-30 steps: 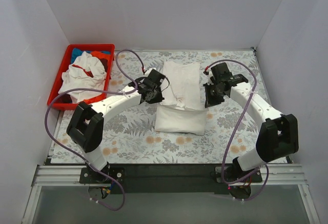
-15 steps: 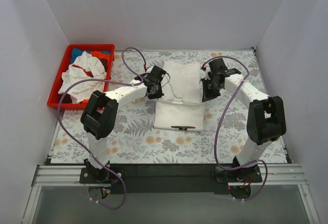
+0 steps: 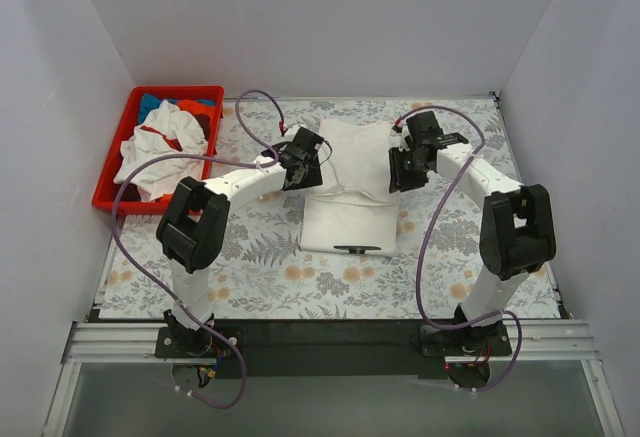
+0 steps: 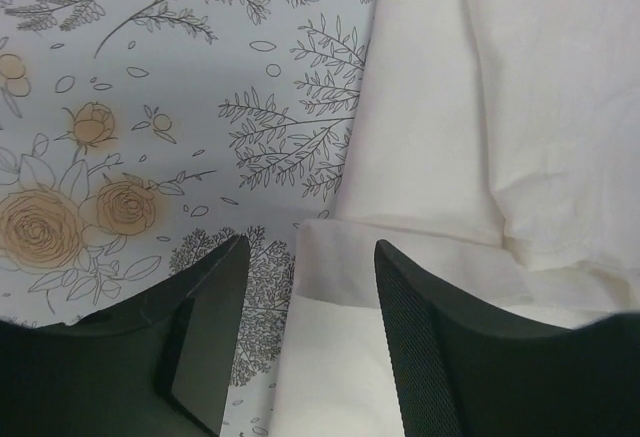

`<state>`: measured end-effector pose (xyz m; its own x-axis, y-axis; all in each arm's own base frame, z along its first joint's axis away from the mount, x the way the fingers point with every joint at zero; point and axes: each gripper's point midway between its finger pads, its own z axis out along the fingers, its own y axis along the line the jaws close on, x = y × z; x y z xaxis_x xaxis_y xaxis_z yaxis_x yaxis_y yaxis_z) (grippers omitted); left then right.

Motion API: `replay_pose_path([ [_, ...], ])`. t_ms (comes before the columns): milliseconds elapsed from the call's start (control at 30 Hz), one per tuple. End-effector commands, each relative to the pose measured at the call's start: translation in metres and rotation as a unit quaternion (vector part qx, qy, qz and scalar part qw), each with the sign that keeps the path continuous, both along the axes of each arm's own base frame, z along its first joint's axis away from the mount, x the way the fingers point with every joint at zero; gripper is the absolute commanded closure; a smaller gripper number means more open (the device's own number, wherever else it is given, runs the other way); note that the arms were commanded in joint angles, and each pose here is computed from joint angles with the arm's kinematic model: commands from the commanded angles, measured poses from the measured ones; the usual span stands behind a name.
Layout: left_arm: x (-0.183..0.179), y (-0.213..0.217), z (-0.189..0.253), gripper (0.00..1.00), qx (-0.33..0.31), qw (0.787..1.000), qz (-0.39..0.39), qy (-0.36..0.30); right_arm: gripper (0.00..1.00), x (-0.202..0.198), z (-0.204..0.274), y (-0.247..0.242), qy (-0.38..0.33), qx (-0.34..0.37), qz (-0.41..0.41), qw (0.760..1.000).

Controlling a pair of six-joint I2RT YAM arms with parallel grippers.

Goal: Fold and stack the t-shirts
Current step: Fold the tshirt

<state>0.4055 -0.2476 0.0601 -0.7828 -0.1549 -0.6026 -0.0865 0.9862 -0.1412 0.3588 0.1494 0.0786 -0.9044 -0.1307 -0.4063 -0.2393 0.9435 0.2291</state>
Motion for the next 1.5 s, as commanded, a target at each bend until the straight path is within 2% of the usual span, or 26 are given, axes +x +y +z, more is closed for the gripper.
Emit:
replay_pose_path([
  [0, 0.008, 0.01, 0.07, 0.47, -0.021, 0.996, 0.026, -0.081, 0.59, 0.016, 0.053, 0.003, -0.087, 0.008, -0.01, 0.996],
  [133, -0.02, 0.004, 0.089, 0.44, -0.025, 0.995, 0.022, -0.097, 0.6, -0.003, 0.066, 0.009, -0.118, 0.003, -0.001, 0.993],
  [167, -0.036, -0.003, 0.081, 0.45, -0.02, 0.996, 0.01, -0.091, 0.61, -0.006, 0.068, 0.018, -0.128, 0.012, 0.004, 0.992],
  [233, -0.058, -0.019, 0.08, 0.51, -0.027, 0.996, -0.013, -0.088, 0.66, -0.023, 0.058, 0.029, -0.123, 0.035, 0.021, 0.992],
  [367, -0.098, -0.036, 0.033, 0.6, -0.009, 0.998, -0.052, -0.047, 0.75, -0.039, 0.034, 0.047, -0.095, 0.068, 0.036, 0.993],
  [567, -0.129, -0.03, -0.023, 0.62, 0.014, 0.998, -0.05, 0.019, 0.79, -0.041, 0.004, 0.073, -0.07, 0.095, 0.056, 0.991],
  [700, -0.138, -0.021, -0.039, 0.62, 0.025, 0.998, -0.048, 0.033, 0.79, -0.026, -0.01, 0.077, -0.069, 0.088, 0.049, 0.993],
  [867, -0.147, -0.011, -0.052, 0.62, 0.037, 0.997, -0.044, 0.048, 0.78, 0.008, -0.026, 0.064, -0.083, 0.039, 0.029, 0.995],
  [1067, -0.152, -0.005, -0.056, 0.62, 0.04, 0.997, -0.043, 0.053, 0.76, 0.085, -0.007, 0.051, -0.151, 0.019, -0.016, 0.988],
  [1200, -0.156, -0.003, -0.054, 0.62, 0.038, 0.997, -0.043, 0.056, 0.74, 0.114, 0.056, 0.069, -0.228, 0.085, 0.005, 0.97],
  [1300, -0.16, 0.0, -0.051, 0.63, 0.028, 0.997, -0.034, 0.056, 0.72, 0.092, 0.084, 0.099, -0.236, 0.171, 0.066, 0.954],
  [1333, -0.162, 0.001, -0.052, 0.63, 0.025, 0.997, -0.032, 0.059, 0.72, 0.068, 0.07, 0.111, -0.201, 0.201, 0.097, 0.954],
  [1467, -0.167, 0.0, -0.05, 0.63, 0.011, 0.997, -0.03, 0.064, 0.71, 0.013, 0.057, 0.141, -0.152, 0.304, 0.159, 0.927],
])
